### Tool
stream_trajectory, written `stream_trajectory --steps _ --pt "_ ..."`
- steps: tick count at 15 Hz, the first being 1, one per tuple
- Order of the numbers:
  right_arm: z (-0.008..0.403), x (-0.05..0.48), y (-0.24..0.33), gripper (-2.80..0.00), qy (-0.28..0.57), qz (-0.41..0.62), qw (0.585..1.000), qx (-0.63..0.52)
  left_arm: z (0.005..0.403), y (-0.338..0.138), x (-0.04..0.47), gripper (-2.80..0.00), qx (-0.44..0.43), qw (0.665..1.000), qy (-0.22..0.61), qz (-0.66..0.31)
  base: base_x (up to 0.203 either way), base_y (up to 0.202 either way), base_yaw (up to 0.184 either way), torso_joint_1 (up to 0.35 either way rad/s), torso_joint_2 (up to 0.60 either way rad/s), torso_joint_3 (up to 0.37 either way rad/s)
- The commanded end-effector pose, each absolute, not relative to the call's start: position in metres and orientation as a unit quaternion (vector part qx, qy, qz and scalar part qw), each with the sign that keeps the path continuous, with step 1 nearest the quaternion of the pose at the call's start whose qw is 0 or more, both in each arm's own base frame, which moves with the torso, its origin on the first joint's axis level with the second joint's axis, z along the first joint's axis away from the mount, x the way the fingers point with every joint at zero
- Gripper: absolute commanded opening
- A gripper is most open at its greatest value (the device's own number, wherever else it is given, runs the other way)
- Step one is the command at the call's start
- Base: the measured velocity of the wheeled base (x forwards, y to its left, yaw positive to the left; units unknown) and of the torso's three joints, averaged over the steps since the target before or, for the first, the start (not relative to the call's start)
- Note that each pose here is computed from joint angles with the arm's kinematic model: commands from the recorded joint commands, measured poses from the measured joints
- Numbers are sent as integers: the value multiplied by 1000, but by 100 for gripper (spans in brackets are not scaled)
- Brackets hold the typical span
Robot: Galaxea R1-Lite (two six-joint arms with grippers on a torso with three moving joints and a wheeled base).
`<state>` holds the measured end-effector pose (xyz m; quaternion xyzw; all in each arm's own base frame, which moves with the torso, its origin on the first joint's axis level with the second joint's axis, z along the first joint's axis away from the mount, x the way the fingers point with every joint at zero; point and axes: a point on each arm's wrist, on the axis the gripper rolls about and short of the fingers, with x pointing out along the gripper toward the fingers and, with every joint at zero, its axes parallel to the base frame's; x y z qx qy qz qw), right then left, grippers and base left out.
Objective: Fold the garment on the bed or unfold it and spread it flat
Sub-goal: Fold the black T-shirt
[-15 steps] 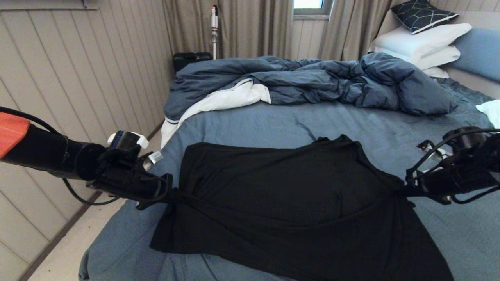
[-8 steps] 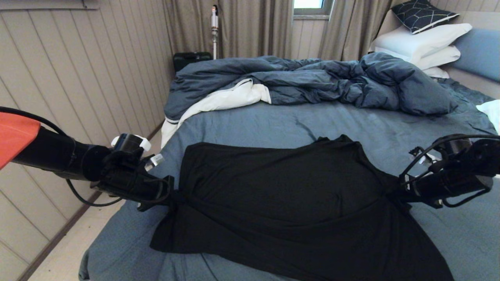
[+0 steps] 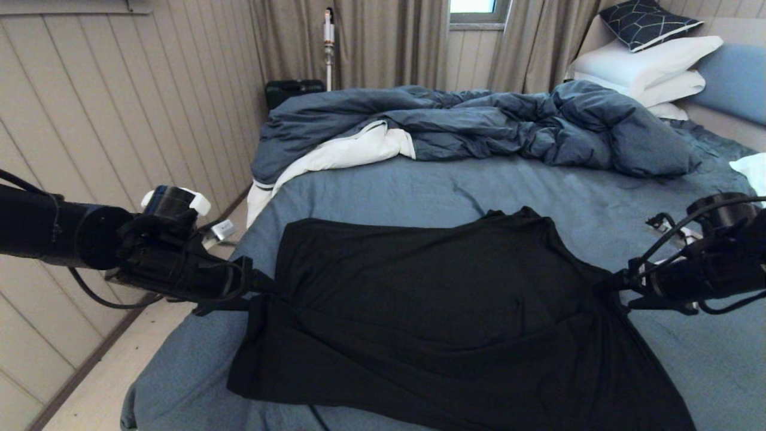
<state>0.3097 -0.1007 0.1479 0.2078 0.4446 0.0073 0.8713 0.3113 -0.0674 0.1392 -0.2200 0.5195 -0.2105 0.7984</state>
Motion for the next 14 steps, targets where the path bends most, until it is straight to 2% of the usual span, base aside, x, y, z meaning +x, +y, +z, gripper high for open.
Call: stream_trajectory --steps 1,8,14 --pt "167 295 -97 0 421 8 885 199 156 -63 298 0 -221 809 501 -215 0 0 0 0 0 0" --pt "171 260 -119 0 412 -32 888 201 143 -28 264 0 -238 806 515 -169 0 0 0 0 0 0" --pt "167 234 -137 0 411 -69 885 209 108 -27 231 0 -233 769 563 -196 0 0 0 0 0 0"
